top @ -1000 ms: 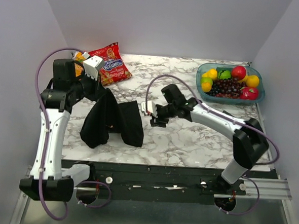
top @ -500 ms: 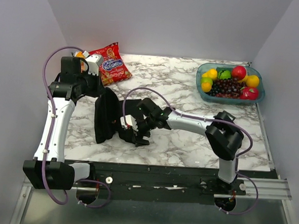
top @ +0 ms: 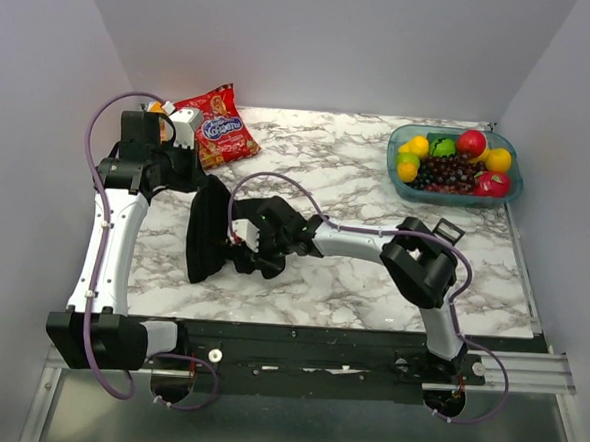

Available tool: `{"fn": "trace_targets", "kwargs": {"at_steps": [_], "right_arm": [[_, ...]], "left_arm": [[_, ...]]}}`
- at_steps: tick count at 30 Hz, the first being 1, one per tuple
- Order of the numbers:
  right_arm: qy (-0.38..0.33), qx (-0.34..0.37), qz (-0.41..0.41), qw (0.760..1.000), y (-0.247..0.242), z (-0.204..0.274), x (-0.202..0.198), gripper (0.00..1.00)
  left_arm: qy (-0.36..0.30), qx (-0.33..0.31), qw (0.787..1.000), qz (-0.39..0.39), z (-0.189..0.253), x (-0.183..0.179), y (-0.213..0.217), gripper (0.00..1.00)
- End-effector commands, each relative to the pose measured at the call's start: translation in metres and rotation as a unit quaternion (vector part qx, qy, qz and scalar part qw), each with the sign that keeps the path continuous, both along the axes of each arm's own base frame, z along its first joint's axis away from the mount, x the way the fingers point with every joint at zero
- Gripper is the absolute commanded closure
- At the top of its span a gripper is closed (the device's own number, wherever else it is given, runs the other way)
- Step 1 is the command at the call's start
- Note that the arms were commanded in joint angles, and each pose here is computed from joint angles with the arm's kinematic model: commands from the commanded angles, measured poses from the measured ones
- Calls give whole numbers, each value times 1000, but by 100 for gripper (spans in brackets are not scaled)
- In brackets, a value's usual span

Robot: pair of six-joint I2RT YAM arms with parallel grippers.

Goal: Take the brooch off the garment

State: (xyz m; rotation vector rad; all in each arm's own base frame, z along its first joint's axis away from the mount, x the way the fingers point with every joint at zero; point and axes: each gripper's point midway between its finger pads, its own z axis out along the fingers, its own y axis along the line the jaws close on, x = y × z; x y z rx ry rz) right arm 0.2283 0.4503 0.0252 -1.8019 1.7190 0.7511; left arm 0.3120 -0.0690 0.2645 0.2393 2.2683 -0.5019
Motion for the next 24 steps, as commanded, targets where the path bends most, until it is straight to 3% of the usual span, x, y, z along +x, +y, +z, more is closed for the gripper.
{"fn": "trace_targets", "kwargs": {"at_steps": [1, 7, 11, 17, 19, 22, 24], "right_arm": [[-34, 44, -3, 998, -18, 71, 10, 100], [-85, 107, 30, 990, -83, 184, 11, 100], [-102, 88, -3, 991, -124, 203, 18, 100], [-74, 104, -51, 991, -179, 244, 27, 98], [-75, 112, -61, 989, -190, 253, 30, 98], [-42, 114, -79, 989, -197, 244, 41, 98], [-5, 122, -118, 986, -204, 241, 63, 98]], "left_arm": [[-27, 36, 998, -31, 8, 4, 7, 100], [-47, 99, 991, -77, 6, -12, 23, 100], [-81, 125, 977, -154, 18, -50, 15, 100], [-127, 112, 957, -237, 49, -93, -7, 100], [-147, 112, 951, -248, 51, -87, -10, 100], [-188, 109, 948, -234, 54, -36, -9, 100], [-152, 93, 958, -224, 28, 3, -6, 100]]}}
